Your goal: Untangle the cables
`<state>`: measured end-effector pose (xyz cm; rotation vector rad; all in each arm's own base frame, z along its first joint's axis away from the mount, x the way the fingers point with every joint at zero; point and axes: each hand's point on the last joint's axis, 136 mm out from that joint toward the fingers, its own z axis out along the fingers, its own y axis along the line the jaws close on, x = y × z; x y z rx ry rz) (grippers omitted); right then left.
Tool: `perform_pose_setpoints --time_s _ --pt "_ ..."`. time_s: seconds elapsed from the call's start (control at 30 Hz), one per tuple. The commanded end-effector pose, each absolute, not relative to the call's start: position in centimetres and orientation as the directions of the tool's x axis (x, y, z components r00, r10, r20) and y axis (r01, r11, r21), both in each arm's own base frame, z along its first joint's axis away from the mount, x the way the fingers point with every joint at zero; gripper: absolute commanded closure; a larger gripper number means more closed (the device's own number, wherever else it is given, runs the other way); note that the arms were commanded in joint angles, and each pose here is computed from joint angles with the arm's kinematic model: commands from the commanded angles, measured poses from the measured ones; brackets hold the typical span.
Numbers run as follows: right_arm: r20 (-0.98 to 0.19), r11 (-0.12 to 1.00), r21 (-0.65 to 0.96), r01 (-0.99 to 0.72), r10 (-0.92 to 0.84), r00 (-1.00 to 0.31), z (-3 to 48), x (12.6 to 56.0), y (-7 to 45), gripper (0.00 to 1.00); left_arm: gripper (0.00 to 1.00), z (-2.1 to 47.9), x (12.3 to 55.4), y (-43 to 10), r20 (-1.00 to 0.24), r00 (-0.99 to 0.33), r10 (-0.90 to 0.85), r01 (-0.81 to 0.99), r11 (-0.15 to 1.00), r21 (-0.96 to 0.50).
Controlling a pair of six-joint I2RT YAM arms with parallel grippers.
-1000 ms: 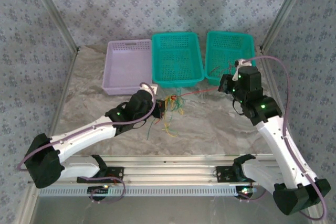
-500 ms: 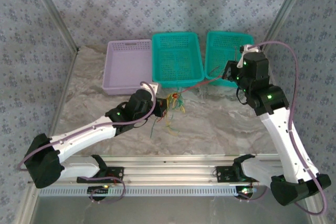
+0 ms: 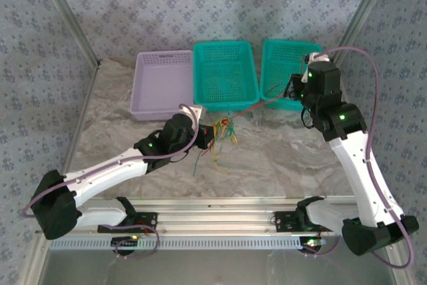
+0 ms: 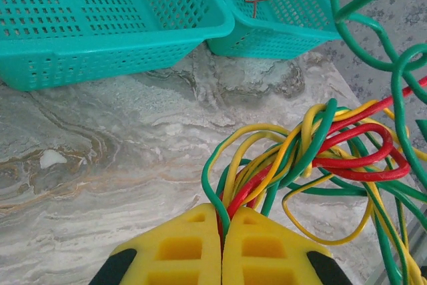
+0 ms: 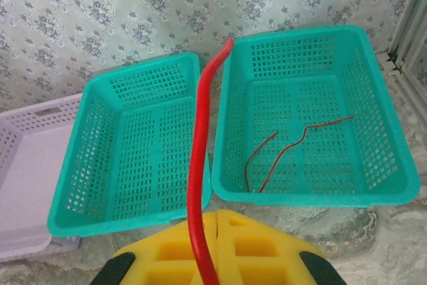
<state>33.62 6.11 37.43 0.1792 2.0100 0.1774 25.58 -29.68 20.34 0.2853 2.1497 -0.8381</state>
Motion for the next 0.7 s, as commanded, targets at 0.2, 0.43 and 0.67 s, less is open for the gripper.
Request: perform_pose_setpoints --time_s 0.2,0.43,0.67 --pt "-0.888 0.962 0.271 0.033 0.263 -0.377 38.8 36.3 6.5 1.0 1.0 10.6 23.2 -20.8 -0.596 -0.802 0.048 0.231 0.944 -0.235" --pt "-0.818 0.898 0.363 -0.248 0.179 -0.547 33.7 35.3 15.3 0.86 1.0 11.3 23.9 -21.5 -0.605 -0.797 0.004 0.207 0.941 -0.266" --pt "-0.786 0.88 0.369 -0.299 0.124 -0.606 30.6 33.9 17.6 0.6 1.0 11.9 24.4 -22.6 -0.631 -0.775 0.043 0.238 0.944 -0.228"
